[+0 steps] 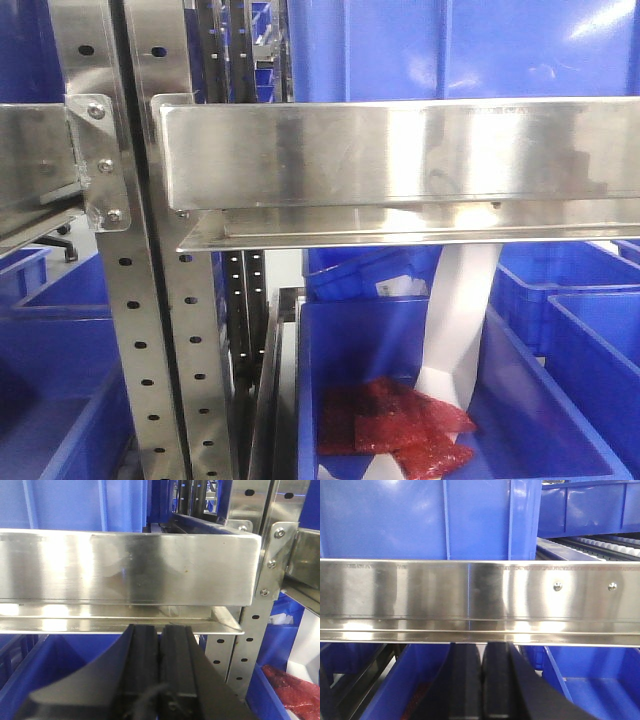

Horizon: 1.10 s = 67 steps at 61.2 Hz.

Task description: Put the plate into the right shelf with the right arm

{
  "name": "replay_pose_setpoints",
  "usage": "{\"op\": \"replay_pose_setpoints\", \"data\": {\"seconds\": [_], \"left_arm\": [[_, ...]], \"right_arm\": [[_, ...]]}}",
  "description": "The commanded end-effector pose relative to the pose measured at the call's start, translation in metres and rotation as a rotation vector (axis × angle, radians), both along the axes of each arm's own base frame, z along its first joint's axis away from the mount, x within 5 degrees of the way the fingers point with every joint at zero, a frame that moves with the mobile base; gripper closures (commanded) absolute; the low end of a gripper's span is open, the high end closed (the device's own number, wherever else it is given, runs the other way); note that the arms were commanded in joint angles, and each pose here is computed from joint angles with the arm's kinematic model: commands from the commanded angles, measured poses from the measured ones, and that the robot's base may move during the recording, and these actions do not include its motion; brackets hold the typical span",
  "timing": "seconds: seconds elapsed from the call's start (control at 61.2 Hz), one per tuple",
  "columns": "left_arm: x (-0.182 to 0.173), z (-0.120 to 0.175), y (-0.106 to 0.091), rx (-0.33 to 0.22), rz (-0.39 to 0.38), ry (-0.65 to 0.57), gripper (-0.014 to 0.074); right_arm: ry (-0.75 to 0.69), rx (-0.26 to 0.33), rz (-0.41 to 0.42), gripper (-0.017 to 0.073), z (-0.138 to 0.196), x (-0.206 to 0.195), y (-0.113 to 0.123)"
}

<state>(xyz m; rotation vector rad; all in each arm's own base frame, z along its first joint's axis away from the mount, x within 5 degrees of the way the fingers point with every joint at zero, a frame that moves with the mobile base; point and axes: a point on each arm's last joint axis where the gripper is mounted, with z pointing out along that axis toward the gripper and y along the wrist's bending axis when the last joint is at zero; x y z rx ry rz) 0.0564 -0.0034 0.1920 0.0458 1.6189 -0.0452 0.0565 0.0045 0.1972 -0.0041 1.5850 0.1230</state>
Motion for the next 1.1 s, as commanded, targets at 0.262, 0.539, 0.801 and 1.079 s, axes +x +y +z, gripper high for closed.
{"op": "replay_pose_setpoints", "data": {"seconds": [0.262,0.539,0.801,1.079], "left_arm": [[-0.0001,0.0054,0.0003,-0.014,0.004,-0.084,0.064],[-0.0001,0.0054,0.0003,-0.014,0.004,-0.084,0.064],[-0.0001,0.0054,0.0003,-0.014,0.004,-0.084,0.064],[-0.0001,0.0054,0.0003,-0.014,0.004,-0.084,0.064]], "right_arm": [[-0.095,-0.013,-0.005,0.0491,0.009,-0.0014,-0.0002],[-0.095,-0.013,-0.005,0.0491,0.009,-0.0014,-0.0002],[-0.095,-0.013,-0.005,0.0491,0.009,-0.0014,-0.0002],[-0.095,-0.013,-0.005,0.0491,0.009,-0.0014,-0.0002]]}}
